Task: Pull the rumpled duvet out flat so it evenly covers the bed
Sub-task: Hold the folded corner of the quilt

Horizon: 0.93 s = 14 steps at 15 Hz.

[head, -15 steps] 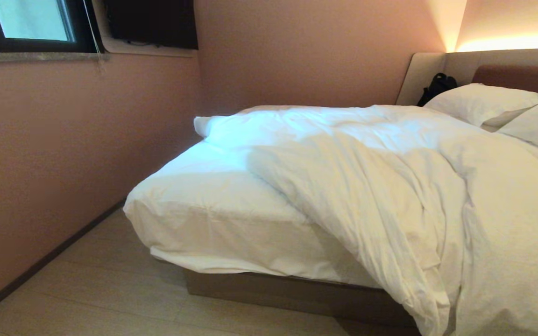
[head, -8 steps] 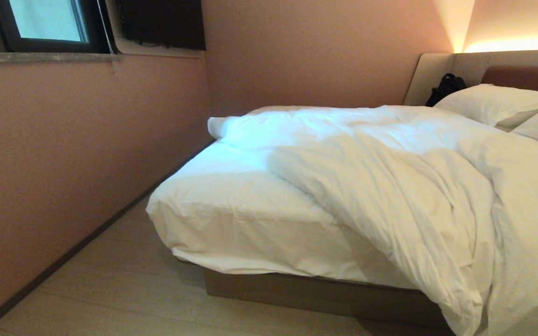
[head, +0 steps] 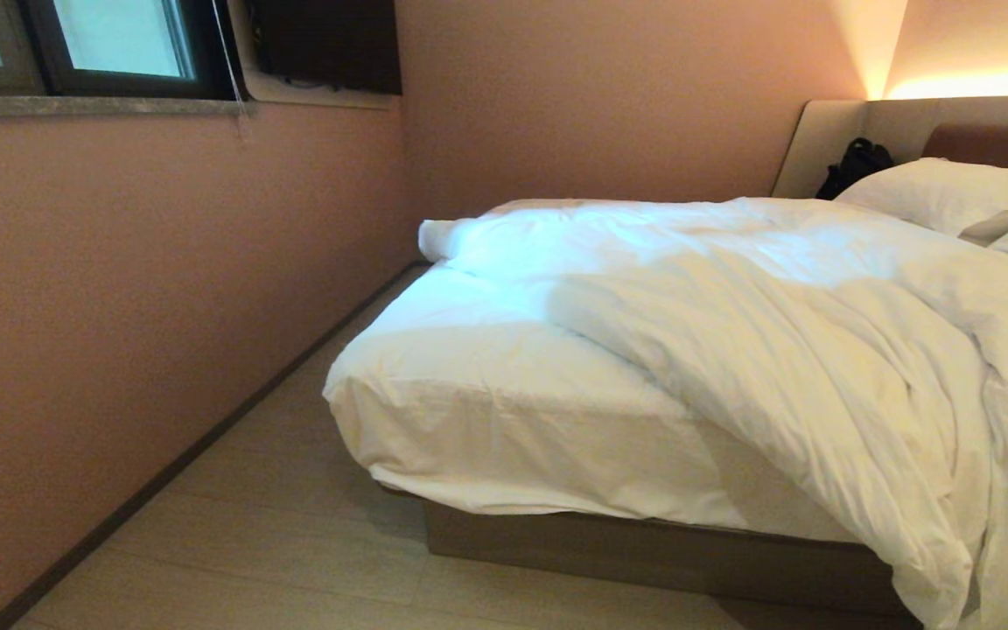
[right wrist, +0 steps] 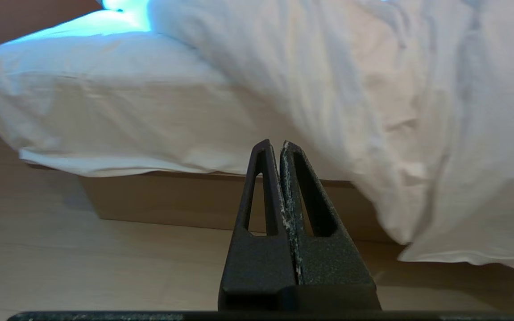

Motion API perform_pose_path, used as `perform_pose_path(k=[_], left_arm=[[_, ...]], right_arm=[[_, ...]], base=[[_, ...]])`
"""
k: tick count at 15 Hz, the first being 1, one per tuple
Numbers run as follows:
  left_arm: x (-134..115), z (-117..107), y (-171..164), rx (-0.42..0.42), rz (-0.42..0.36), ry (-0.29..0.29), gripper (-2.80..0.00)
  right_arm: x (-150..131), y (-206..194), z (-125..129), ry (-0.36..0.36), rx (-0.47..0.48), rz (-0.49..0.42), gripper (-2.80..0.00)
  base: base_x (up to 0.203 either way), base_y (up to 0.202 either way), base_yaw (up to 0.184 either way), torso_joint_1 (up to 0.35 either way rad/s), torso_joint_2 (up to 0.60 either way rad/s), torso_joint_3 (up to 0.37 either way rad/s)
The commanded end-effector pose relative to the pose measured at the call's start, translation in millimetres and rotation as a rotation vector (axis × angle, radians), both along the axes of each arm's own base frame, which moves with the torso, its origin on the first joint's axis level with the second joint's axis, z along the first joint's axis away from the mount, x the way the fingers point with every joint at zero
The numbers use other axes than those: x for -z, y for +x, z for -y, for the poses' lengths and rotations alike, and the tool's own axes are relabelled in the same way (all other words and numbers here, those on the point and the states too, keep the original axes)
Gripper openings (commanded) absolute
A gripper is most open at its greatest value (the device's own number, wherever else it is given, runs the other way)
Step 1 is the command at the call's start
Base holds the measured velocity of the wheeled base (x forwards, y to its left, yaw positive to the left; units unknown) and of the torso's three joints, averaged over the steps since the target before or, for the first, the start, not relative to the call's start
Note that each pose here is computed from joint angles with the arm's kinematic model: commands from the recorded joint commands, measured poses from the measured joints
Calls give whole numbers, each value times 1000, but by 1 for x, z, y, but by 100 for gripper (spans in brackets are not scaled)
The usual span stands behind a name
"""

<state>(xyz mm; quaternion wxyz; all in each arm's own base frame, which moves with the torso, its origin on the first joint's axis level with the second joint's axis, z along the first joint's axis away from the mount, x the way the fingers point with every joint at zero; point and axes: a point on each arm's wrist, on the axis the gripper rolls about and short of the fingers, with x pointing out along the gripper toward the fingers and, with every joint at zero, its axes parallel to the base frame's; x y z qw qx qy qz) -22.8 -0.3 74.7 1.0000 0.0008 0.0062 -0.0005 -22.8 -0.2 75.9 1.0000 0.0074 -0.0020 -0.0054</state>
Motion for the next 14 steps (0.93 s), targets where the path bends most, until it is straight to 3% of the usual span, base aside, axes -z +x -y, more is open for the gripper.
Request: perform_pose_path(k=[1,14], left_arm=[[0,0,0,0,0,0,-280],[0,0,0,-1,0,0,-280]], right_arm=[[0,0,0,-1,0,1,-280],[0,0,0,1,0,1,-280]], base=[[0,196,0,2,2,2],[0,195,0,2,3,3]])
